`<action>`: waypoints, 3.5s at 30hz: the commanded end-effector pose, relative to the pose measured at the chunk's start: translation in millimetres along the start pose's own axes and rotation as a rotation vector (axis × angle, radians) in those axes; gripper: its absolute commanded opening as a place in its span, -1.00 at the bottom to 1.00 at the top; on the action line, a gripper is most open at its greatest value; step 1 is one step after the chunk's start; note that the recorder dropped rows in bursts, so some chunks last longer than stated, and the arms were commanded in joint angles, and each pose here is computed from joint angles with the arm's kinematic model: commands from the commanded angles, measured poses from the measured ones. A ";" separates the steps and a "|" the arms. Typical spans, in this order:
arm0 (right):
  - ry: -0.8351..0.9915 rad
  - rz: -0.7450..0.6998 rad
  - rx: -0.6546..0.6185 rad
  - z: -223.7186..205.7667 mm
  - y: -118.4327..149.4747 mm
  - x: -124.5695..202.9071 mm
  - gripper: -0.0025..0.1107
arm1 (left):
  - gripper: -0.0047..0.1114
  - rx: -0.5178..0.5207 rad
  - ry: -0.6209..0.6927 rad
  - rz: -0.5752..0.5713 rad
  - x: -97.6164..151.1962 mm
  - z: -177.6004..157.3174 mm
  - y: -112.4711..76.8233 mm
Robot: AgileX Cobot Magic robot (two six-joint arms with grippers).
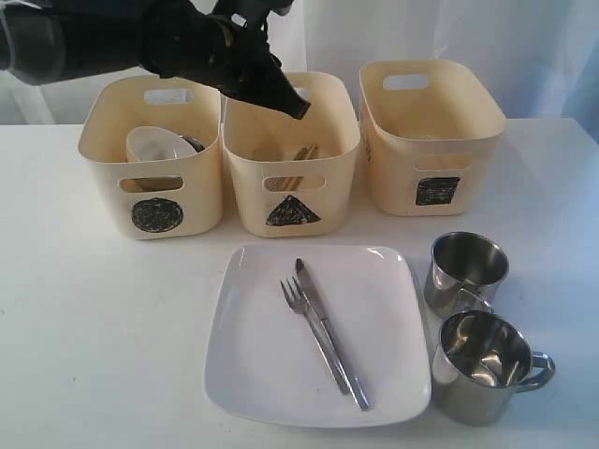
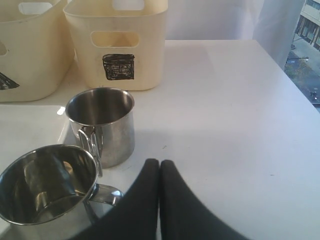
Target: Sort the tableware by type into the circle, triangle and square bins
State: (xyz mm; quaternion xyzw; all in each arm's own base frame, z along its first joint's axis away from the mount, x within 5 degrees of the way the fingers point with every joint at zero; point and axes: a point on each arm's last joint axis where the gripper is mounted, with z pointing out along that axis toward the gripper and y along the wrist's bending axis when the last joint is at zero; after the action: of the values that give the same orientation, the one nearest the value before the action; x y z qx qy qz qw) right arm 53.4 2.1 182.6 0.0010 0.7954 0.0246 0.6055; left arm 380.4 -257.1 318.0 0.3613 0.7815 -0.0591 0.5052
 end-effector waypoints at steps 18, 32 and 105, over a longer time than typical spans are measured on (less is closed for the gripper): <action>-0.014 -0.004 -0.001 0.2 0.0 0.2 -0.96 | -0.92 0.592 0.446 0.306 9.8 -72.7 -106.9; -0.014 -0.004 -0.001 0.2 0.0 0.2 -0.96 | -0.76 0.347 0.687 -0.380 22.1 -56.9 -108.9; -0.014 -0.004 -0.001 0.2 0.0 0.2 -0.96 | -0.05 0.128 0.970 -0.550 94.8 20.6 -132.3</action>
State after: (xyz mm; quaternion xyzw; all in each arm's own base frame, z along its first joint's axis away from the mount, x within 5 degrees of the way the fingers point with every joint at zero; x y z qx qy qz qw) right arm 53.4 2.1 182.6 0.0010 0.7954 0.0246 0.6055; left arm 292.7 -320.0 191.9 0.1651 0.9822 -0.0827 0.0347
